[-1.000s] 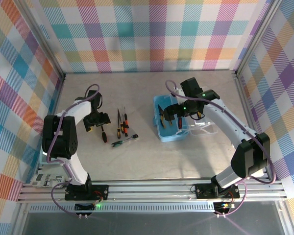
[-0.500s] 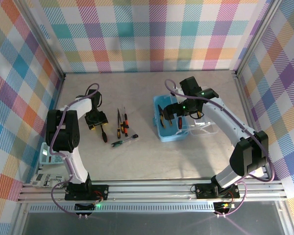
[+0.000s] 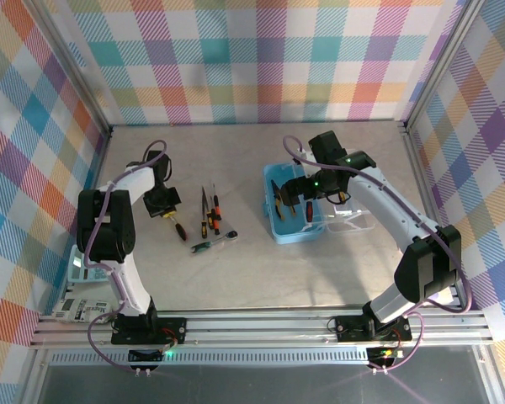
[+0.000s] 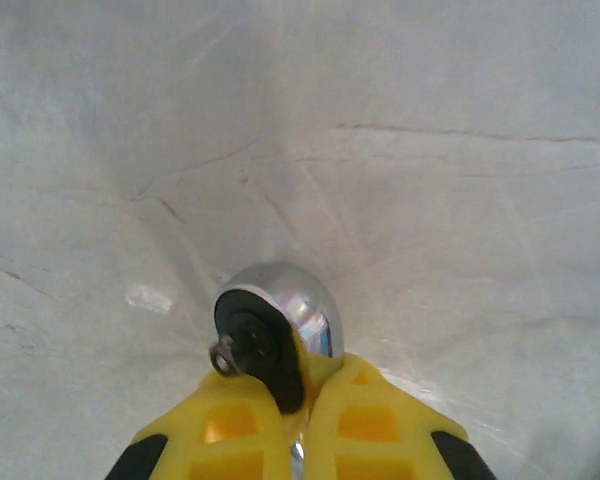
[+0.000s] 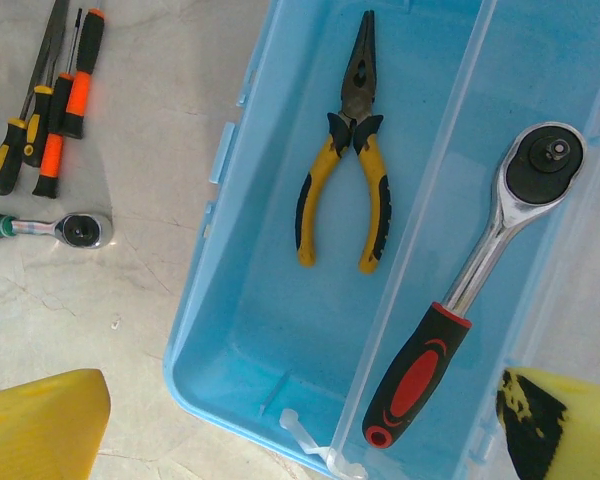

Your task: Pack the tool kit

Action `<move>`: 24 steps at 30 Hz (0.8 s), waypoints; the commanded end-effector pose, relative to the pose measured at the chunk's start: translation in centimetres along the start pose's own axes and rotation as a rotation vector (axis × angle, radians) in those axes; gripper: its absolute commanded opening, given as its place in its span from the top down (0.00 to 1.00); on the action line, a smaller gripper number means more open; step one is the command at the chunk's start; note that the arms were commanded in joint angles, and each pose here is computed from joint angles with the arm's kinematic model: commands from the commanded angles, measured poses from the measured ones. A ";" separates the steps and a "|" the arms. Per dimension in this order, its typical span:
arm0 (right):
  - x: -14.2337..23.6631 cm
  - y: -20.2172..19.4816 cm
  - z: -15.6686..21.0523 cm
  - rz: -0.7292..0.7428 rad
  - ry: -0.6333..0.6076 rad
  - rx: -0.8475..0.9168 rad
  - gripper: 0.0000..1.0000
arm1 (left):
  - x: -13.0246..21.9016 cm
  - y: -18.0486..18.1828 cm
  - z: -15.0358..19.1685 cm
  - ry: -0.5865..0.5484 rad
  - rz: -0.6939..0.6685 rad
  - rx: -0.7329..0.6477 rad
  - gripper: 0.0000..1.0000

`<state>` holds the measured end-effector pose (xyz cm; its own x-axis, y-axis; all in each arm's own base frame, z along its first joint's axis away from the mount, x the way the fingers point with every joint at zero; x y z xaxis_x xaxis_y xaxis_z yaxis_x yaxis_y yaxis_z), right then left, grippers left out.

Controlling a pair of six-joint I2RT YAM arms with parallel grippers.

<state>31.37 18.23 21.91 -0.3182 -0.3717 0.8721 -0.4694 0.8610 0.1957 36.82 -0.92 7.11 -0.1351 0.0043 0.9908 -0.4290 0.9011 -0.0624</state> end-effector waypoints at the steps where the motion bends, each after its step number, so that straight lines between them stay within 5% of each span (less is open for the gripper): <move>1: 0.8 0.5 -0.2 -0.008 -0.005 0.014 0.01 | 0.0 -0.9 0.9 0.011 0.065 -0.025 1.00; 13: 1.9 1.2 0.1 -0.050 -0.030 0.021 0.01 | 8.5 -4.3 3.1 -0.067 0.249 -0.148 1.00; 24: 1.4 6.4 -1.1 -0.197 -0.058 0.120 0.01 | 14.9 -13.7 6.7 -0.087 0.584 -0.316 1.00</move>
<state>28.94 21.43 23.61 -0.2723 -0.4865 0.8302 -0.5705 0.7764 0.2679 34.84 -13.32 19.70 -0.3406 0.4081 0.8470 -0.0492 0.8919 -0.4495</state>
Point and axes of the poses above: each hand's point on the last joint's axis, 136 mm out from that joint toward the fingers, its own x axis back along the fingers, its own y axis along the line the jaws close on, z = x × y, the point moved 4 cm from there along x, back along the fingers, and after that the axes turned 1 degree about x, right-handed, at the moved point
